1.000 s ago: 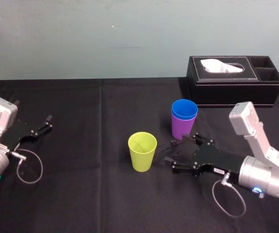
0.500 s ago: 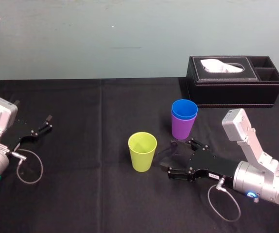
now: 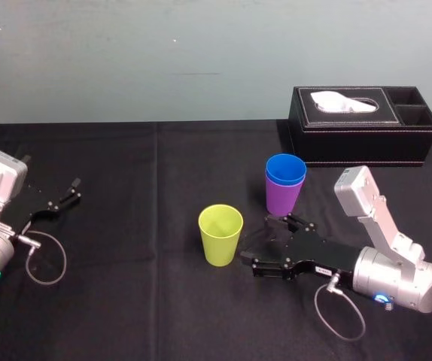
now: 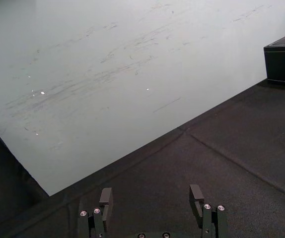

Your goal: Stack the three plastic cups sequentially using one hand.

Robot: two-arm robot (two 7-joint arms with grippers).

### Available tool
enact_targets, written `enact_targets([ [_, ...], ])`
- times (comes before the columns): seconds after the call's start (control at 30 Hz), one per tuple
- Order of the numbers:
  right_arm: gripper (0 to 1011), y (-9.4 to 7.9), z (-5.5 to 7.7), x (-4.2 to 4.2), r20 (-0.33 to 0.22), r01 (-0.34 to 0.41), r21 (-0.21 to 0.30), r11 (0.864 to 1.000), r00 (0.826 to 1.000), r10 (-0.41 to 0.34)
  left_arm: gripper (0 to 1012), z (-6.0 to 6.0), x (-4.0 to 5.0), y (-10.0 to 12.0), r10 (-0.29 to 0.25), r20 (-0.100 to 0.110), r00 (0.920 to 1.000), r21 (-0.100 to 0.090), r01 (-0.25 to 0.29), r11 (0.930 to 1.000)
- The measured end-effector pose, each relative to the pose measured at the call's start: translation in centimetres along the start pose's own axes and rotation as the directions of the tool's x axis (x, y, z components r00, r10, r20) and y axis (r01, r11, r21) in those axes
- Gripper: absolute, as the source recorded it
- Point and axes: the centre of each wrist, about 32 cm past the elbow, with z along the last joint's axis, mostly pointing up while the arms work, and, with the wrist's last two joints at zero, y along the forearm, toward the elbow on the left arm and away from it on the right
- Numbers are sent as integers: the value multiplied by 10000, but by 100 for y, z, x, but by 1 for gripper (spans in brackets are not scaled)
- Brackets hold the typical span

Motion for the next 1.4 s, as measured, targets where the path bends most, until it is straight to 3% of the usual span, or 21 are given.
enact_targets([
  [1.4, 1004, 394, 8, 17, -85, -366, -222, 9991, 9993, 364, 1010, 0, 0, 0, -1, 0, 10000, -1, 1, 10000],
])
